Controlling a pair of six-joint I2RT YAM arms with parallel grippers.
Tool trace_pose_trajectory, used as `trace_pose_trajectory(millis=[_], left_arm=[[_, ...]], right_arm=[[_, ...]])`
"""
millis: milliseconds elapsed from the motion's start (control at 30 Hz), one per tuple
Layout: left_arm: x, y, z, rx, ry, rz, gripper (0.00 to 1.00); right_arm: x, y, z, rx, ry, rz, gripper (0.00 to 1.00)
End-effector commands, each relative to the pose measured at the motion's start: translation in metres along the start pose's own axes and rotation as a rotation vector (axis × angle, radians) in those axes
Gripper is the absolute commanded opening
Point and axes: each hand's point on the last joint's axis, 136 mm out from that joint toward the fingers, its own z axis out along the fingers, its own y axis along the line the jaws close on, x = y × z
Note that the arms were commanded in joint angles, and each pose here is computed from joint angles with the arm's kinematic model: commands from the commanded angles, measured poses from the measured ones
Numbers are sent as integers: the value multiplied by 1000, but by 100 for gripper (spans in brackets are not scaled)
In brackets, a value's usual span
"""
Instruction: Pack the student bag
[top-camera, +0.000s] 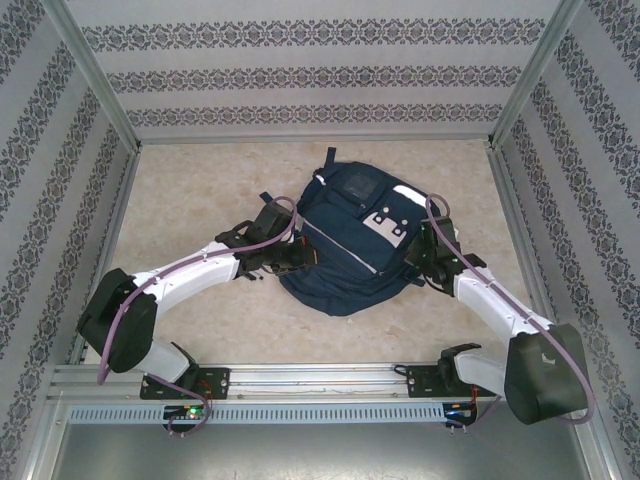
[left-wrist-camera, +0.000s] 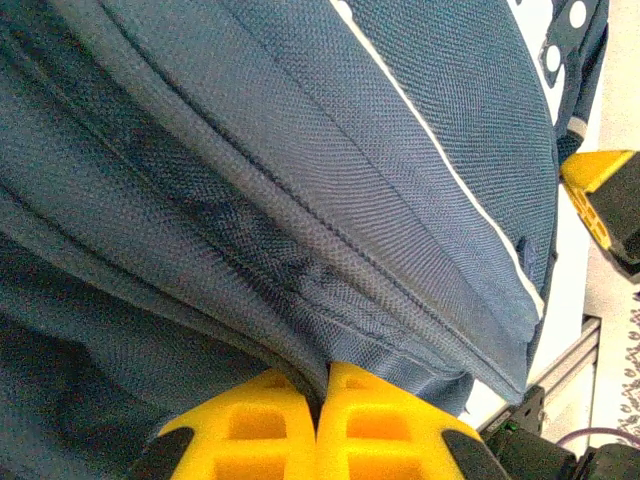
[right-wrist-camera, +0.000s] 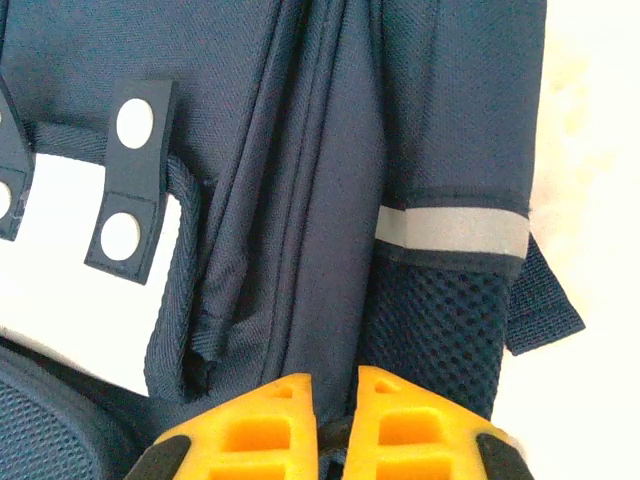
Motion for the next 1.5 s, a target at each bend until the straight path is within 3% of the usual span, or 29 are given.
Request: trace_pose_trajectory(millis=[0, 267, 433, 667, 733, 833, 933, 1100, 1200, 1467], left_arm=[[9, 21, -10, -62, 38, 22, 0], [10, 22, -15, -72, 35, 50, 0], [8, 7, -17, -3, 33, 37, 0], [3, -12, -31, 37, 28, 61, 28], [3, -15, -35, 43, 27, 65, 32], [5, -20, -40, 63, 29, 61, 35], [7, -22, -41, 70, 32, 73, 38], [14, -16, -32, 30, 63, 85, 43], [13, -14, -25, 2, 74, 86, 46], [3, -16, -8, -102, 80, 97, 57]], right_arm=[[-16, -38, 0, 190, -47, -47, 2], [-23, -46, 7, 216, -10, -70, 3], [-19, -29, -4, 152, 71, -73, 15], [-19, -18, -43, 117, 120, -173, 33], [-8, -3, -51, 12, 173, -246, 33], [24, 43, -69, -324, 279, -345, 32], [46, 56, -77, -450, 313, -401, 32], [68, 60, -74, -569, 260, -539, 40], [61, 63, -70, -559, 191, -546, 43], [67, 68, -55, -526, 246, -500, 55]])
